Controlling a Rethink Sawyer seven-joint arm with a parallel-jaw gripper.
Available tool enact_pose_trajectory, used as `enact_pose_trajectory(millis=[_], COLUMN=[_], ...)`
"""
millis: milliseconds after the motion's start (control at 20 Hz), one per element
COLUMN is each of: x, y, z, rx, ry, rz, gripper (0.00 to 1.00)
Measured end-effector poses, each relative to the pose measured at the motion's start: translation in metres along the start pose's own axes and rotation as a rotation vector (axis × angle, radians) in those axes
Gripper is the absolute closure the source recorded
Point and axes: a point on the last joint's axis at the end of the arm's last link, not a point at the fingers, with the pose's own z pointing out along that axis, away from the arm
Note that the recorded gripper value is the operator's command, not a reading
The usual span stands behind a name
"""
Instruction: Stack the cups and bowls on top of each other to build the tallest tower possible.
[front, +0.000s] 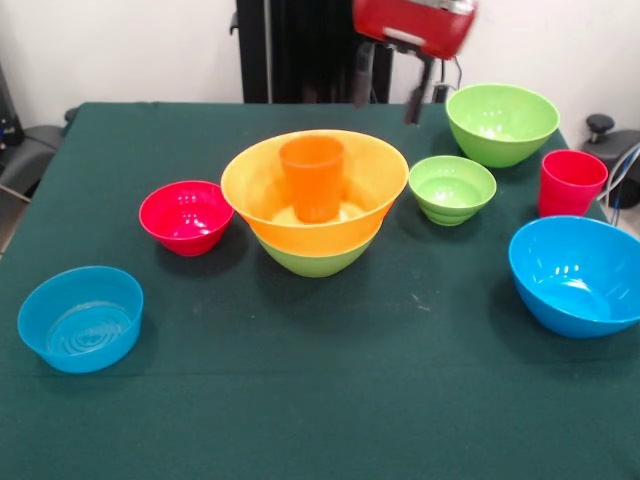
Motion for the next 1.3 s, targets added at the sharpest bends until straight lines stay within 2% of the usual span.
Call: enact_pose_trajectory(millis=[50, 100, 250, 300, 350, 400, 550, 700, 800, 1000, 1200, 1300], x=[0.000, 0.001, 0.003, 0.004, 0.005, 0.006, 0.010, 0.015, 0.016, 0.024, 0.035, 0.039], y=[0.006, 0.026, 0.047, 0.065, 0.075, 0.077, 0.106, 0.122, 0.126, 0.128, 0.122, 0.121], z=[0.001, 0.002, 0.004, 0.006, 0.008, 0.008, 0.017, 0.029, 0.033, 0.048, 0.063, 0.066], rx=[-0.004, -0.017, -0.032, -0.045, -0.052, -0.054, -0.071, -0.074, -0.072, -0.043, 0.016, 0.030], ry=[-0.001, -0.005, -0.008, -0.008, -0.008, -0.008, -0.001, 0.008, 0.011, 0.014, 0.005, 0.004], rz=[-0.004, -0.016, -0.024, -0.025, -0.024, -0.023, -0.018, -0.010, -0.009, -0.014, -0.032, -0.037], gripper=[0.00, 0.00, 0.00, 0.00, 0.00, 0.00, 0.00, 0.00, 0.00, 0.00, 0.00, 0.00])
